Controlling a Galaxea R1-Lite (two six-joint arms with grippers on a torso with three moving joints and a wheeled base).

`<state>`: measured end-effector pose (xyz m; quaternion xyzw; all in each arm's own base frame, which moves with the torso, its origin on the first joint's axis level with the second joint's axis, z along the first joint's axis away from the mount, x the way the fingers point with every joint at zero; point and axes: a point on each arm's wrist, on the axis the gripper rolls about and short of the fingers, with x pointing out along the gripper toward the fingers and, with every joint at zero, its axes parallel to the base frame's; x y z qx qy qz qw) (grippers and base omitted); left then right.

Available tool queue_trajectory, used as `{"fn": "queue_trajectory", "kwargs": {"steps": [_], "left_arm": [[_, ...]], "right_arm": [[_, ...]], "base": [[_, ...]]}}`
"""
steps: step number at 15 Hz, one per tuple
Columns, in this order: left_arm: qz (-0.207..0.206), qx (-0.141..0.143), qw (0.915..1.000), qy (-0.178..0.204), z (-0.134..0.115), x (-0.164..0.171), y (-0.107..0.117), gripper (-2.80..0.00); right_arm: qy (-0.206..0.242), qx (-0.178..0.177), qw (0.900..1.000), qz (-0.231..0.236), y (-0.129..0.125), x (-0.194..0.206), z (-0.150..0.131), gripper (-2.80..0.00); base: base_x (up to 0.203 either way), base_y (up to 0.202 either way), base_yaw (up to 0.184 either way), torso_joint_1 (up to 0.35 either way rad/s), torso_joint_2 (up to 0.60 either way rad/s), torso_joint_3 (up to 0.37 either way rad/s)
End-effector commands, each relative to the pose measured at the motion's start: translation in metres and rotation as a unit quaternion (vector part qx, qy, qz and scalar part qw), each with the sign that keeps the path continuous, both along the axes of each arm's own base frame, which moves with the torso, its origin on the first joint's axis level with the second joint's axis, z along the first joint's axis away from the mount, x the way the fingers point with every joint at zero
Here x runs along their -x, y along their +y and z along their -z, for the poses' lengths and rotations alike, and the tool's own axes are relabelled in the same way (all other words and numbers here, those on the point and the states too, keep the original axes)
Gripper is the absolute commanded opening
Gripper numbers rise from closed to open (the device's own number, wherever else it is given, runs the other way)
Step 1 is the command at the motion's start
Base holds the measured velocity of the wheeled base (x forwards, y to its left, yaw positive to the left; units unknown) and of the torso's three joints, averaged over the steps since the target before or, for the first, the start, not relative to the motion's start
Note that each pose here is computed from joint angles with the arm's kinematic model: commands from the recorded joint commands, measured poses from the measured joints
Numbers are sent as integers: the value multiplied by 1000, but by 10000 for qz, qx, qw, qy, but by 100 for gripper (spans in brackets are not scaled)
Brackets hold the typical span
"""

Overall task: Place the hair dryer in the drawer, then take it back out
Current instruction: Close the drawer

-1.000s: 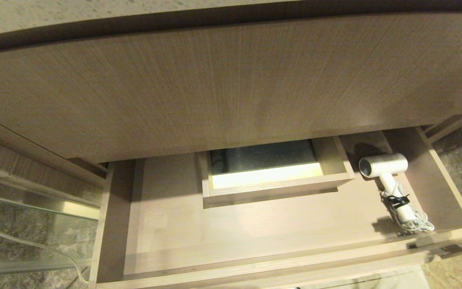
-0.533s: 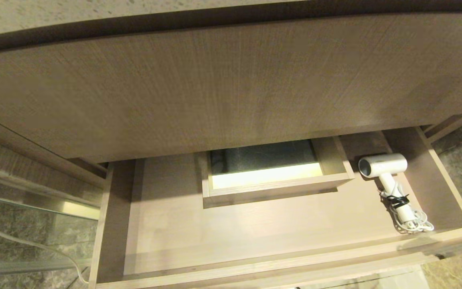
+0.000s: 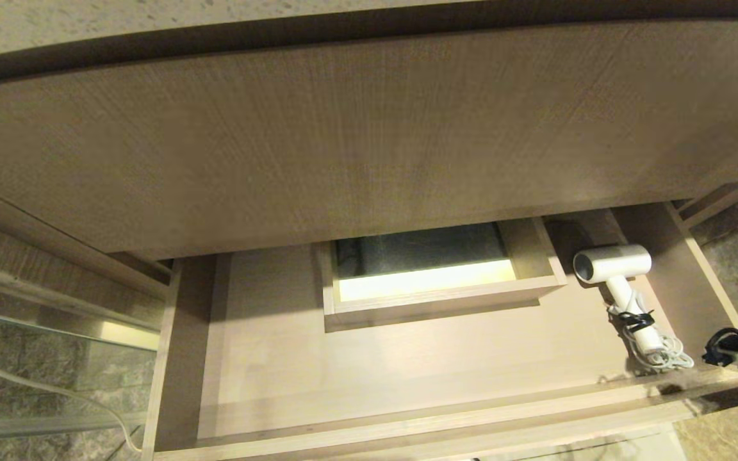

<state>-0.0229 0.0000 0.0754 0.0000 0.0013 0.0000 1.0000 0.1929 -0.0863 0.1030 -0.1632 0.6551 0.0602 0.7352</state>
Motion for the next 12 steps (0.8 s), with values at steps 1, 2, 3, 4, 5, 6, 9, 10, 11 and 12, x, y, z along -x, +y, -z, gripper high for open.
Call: {"fn": "queue_trajectory", "kwargs": {"steps": [1, 2, 3, 4, 5, 6, 9, 10, 11, 12], "left_arm": [[0, 0, 10000, 1, 0, 0, 0, -280], [0, 0, 10000, 3, 0, 0, 0, -280], [0, 0, 10000, -5, 0, 0, 0, -280], [0, 0, 10000, -5, 0, 0, 0, -280], [0, 0, 10000, 2, 0, 0, 0, -280], [0, 0, 10000, 3, 0, 0, 0, -280], [0, 0, 10000, -7, 0, 0, 0, -280], [0, 0, 10000, -5, 0, 0, 0, -280], [0, 0, 10000, 2, 0, 0, 0, -280], [0, 0, 10000, -13, 0, 0, 0, -280]], "right_arm": [[91, -57, 9999, 8, -5, -12, 11, -280], [-224, 42, 9997, 54, -7, -16, 7, -280], [-538, 90, 9984, 160, -8, -17, 0, -280], [-1045, 135, 9939, 333, -9, -19, -12, -280], [-1643, 198, 9846, 570, -11, -24, -25, -280], [-2212, 257, 9718, 772, -12, -28, -37, -280], [-4104, 358, 9071, 863, 0, -52, -65, -280], [-4621, 240, 8826, 834, 9, -61, -72, -280], [-5047, 94, 8595, 810, 17, -71, -76, -280], [-5236, -65, 8477, 852, 22, -77, -78, -280]], "base": [[0, 0, 0, 0, 0, 0], [0, 0, 0, 0, 0, 0], [0, 0, 0, 0, 0, 0], [0, 0, 0, 0, 0, 0], [0, 0, 0, 0, 0, 0], [0, 0, 0, 0, 0, 0], [0, 0, 0, 0, 0, 0], [0, 0, 0, 0, 0, 0], [0, 0, 0, 0, 0, 0], [0, 0, 0, 0, 0, 0]]}}
